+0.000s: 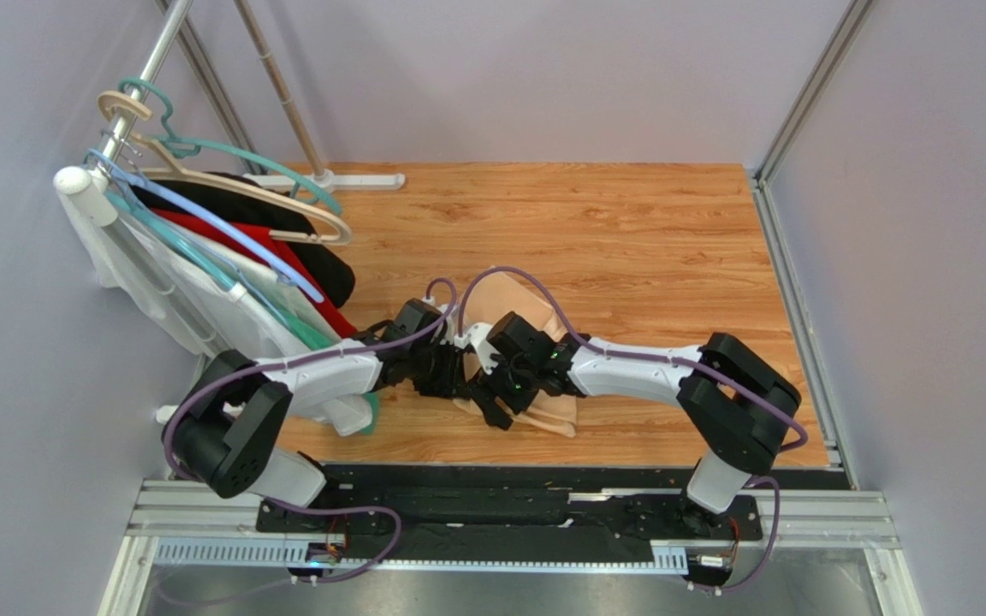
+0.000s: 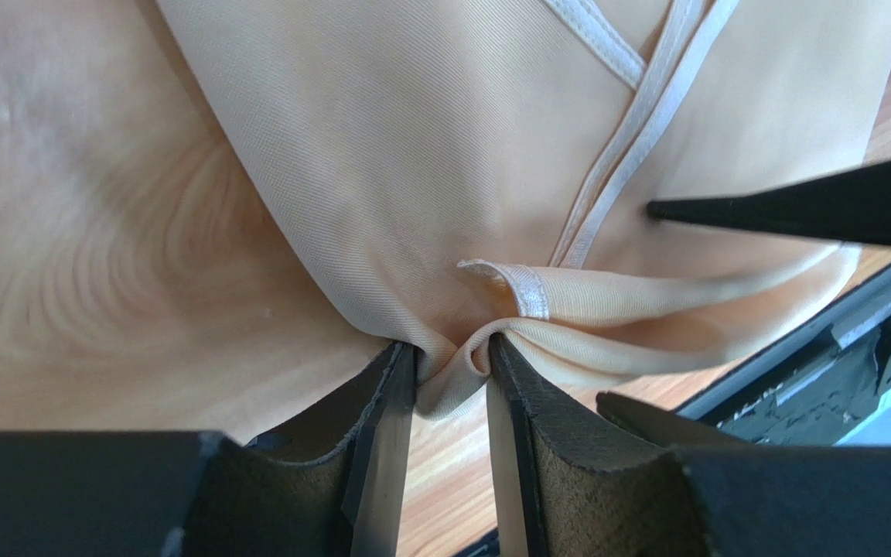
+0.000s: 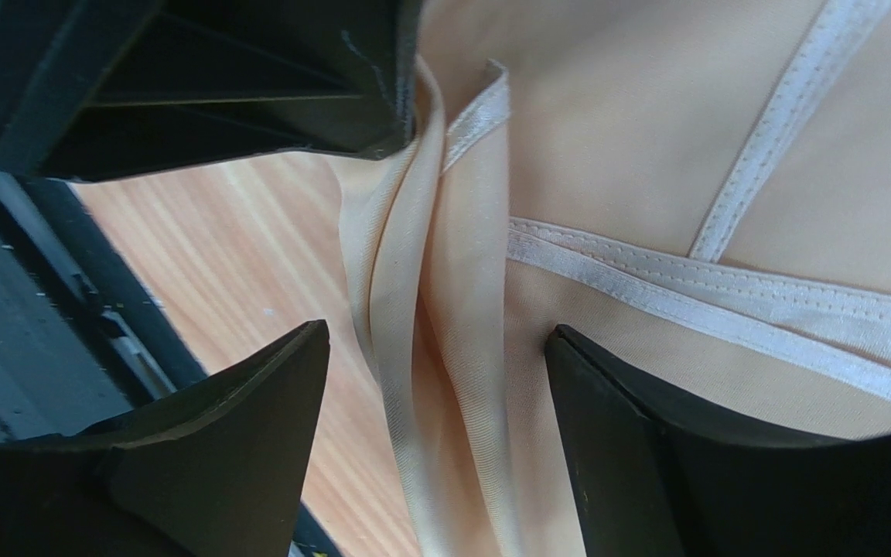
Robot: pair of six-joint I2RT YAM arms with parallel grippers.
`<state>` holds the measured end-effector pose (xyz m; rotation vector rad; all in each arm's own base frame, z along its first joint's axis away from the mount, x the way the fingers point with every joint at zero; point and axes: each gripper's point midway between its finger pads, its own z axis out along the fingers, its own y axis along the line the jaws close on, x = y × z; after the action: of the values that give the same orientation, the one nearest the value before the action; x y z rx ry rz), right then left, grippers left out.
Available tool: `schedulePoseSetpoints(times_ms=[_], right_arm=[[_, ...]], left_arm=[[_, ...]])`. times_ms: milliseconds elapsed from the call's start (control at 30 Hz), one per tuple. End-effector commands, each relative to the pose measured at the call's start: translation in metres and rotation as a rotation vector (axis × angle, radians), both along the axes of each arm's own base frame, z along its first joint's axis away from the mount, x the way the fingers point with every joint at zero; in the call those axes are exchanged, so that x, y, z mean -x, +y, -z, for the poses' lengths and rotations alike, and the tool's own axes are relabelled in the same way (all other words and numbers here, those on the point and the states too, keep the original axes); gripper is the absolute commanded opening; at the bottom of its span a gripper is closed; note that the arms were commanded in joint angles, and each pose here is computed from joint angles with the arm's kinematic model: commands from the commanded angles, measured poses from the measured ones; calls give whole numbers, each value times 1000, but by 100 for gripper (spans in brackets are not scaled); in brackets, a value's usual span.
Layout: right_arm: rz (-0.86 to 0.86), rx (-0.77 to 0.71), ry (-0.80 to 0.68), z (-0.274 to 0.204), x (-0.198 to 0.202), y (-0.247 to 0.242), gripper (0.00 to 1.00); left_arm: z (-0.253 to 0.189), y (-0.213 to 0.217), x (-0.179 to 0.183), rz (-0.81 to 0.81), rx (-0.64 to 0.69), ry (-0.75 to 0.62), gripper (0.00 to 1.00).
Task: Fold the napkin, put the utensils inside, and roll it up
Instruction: Roll the napkin with the utensil
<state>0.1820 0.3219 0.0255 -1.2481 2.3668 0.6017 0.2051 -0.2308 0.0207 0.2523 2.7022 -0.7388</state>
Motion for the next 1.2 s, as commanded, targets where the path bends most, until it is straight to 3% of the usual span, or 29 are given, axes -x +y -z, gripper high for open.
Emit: schedulePoseSetpoints(times_ms=[0,267,400,533,900,1167], right_arm=[[6,72,125,24,47,-4,74],[64,126,3,27,62,0,78],[143,169,-149,22,46,-6,80],[144,160,-205,14,39,-6,82],[-36,116,-13,33,82,4,81],[-57,172,19,44,98,-1,80]], left_arm=[[-5,7,14,-16,20,5,39],[-16,22,27,-35,20,-33,39],[-16,23,29,-24,14,-31,38],[-18,22,30,-20,24,-33,39],[-18,21,41,2,54,-8,38],[-17,24,52,5,63,18,39]])
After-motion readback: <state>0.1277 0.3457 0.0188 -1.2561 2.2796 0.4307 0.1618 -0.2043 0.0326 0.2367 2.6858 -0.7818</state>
